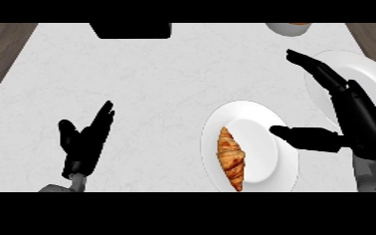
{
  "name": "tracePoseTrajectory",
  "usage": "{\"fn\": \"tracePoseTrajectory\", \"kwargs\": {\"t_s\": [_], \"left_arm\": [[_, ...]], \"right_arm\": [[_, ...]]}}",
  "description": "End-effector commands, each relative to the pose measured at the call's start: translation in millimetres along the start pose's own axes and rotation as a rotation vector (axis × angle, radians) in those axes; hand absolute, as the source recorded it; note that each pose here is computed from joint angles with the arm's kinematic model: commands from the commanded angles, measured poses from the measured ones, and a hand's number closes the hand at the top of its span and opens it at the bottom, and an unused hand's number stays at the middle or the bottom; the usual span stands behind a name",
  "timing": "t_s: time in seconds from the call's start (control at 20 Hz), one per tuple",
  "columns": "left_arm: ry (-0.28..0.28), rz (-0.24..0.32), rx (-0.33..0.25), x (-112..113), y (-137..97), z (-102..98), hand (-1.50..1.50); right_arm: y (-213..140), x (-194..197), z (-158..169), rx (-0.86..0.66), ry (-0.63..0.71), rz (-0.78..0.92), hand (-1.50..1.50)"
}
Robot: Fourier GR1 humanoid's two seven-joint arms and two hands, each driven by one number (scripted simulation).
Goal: Pick the croissant from the plate and place it in the plate
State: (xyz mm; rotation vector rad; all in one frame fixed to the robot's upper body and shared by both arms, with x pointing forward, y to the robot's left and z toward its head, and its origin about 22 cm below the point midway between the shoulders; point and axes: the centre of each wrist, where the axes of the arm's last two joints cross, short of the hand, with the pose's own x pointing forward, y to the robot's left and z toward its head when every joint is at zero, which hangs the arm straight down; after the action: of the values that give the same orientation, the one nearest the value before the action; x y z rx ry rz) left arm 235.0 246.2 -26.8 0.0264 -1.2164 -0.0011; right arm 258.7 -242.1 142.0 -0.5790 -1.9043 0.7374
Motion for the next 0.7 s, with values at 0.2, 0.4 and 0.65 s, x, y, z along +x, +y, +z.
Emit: {"fn": "tracePoseTrajectory", "kwargs": {"t_s": [0.2,0.4,0.65], "left_arm": [[0.036,0.002,0.009,-19,7,-2,0.00],[0.016,-0.003,-0.017,-4,10,3,0.00],[0.032,0.024,-0.025,-5,-5,-1,0.00]], "right_arm": [[-2,29,4,0.371,0.161,0.336,-1.50],[10,64,2,0.447,0.201,0.416,-1.50],[64,84,20,0.527,0.253,0.471,-1.50]]}}
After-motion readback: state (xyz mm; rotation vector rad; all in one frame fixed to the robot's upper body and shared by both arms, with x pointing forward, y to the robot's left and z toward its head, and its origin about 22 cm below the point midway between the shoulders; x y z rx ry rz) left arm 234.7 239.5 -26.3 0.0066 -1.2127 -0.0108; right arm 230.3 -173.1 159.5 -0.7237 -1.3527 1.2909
